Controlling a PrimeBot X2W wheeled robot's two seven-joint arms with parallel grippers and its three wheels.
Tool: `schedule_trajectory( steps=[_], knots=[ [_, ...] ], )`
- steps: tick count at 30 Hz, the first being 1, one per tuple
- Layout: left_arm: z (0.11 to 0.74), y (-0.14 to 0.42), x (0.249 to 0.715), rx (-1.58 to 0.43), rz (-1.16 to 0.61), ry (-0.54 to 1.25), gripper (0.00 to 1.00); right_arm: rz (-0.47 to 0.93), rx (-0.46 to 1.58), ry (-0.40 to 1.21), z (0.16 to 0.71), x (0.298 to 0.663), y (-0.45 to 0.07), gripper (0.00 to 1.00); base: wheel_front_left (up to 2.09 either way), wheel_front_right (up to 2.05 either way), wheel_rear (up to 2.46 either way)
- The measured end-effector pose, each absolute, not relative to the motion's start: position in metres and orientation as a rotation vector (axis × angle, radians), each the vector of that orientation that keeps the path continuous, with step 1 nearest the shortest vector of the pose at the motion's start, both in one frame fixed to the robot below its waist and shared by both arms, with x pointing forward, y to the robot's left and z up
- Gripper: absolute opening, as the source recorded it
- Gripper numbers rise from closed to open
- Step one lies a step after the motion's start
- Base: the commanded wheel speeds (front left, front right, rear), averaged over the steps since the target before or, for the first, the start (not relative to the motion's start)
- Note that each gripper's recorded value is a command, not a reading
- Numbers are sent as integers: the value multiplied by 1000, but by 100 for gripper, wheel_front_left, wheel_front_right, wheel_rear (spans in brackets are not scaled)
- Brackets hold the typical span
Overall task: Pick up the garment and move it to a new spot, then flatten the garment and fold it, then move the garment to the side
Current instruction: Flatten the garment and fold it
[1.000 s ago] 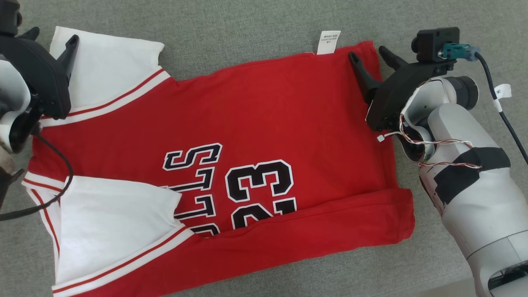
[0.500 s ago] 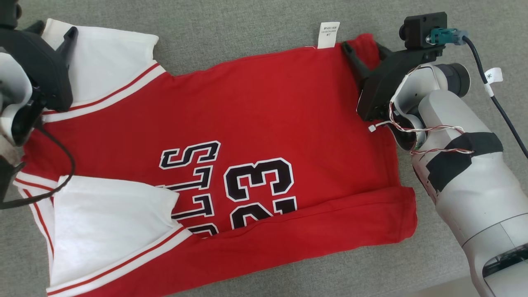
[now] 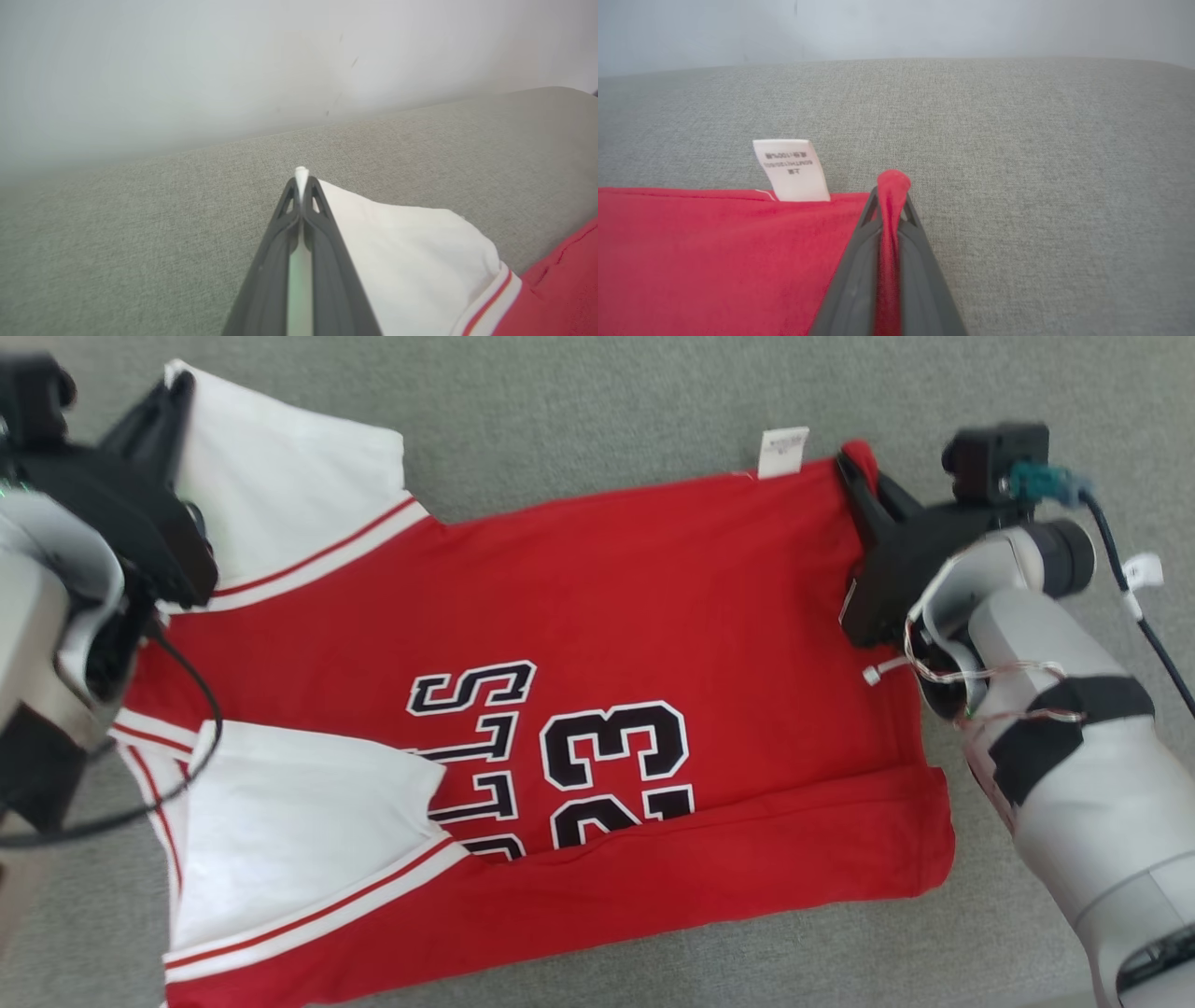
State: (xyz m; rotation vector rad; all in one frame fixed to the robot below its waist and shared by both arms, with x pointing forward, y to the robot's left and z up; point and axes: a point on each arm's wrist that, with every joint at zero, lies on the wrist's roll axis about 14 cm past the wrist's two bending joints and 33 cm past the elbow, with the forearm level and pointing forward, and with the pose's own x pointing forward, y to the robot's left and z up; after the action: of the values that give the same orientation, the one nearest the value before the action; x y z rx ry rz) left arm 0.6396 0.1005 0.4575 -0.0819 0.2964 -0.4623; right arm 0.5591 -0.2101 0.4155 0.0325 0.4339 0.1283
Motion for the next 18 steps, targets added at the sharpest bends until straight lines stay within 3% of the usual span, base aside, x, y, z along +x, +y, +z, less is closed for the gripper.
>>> schedule_trajectory(
  steps=[18],
  knots=[
    [508,112,513,-239,-435,43,0,187,91,247,434,501,-203,0,0,0,0]
  ],
)
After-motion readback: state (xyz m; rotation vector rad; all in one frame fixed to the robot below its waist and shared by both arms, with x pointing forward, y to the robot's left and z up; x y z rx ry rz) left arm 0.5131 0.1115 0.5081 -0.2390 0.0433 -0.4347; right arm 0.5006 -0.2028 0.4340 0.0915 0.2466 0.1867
